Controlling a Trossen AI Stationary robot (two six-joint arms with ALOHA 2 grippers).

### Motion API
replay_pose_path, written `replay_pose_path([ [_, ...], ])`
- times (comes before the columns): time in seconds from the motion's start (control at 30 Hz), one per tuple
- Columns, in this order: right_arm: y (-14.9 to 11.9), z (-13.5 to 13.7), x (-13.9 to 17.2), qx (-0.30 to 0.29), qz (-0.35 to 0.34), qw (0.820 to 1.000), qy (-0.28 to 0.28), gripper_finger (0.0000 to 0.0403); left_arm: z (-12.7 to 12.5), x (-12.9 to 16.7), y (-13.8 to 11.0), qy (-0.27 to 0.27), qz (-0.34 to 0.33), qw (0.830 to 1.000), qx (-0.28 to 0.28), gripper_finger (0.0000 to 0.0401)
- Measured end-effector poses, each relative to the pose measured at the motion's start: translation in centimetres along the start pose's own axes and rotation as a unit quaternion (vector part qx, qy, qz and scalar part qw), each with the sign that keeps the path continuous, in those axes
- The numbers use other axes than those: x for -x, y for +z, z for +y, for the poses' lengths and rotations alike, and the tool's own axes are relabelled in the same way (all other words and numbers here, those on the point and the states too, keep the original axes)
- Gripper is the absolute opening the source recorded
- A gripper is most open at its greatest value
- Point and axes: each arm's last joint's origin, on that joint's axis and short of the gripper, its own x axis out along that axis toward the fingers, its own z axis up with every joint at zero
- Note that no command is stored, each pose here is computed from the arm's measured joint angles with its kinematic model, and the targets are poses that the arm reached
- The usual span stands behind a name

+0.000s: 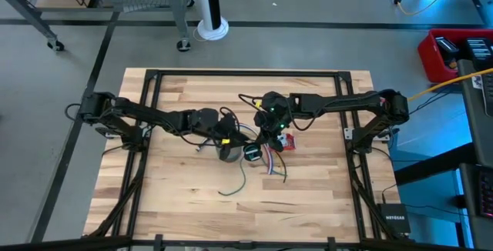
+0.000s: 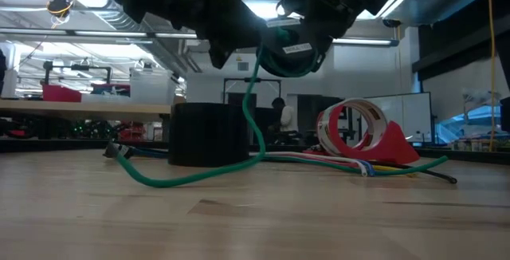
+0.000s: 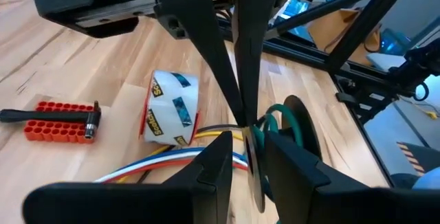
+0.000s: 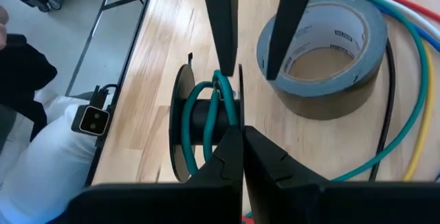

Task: Coil cords
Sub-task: Coil the green wire onto the black spool

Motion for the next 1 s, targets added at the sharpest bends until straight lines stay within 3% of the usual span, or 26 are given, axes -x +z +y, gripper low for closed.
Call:
replay_pose_path([
  [0.53, 0.16, 0.02, 0.00, 0.012, -0.007, 1.000, 0.001, 0.0003, -0.01, -0.30, -0.30, -0.015, 0.010, 1.000, 0.022, 0.0075],
  [0.87, 0.42, 0.04, 0.00, 0.020, -0.020, 1.000, 0.001, 0.0003, 0.07, -0.44, -0.42, -0.017, 0.013, 1.000, 0.019, 0.0008],
  [1.0, 0.42, 0.02, 0.01, 0.015, -0.020, 1.000, 0.001, 0.0003, 0.18, -0.44, -0.38, -0.010, 0.010, 1.000, 0.014, 0.0004],
])
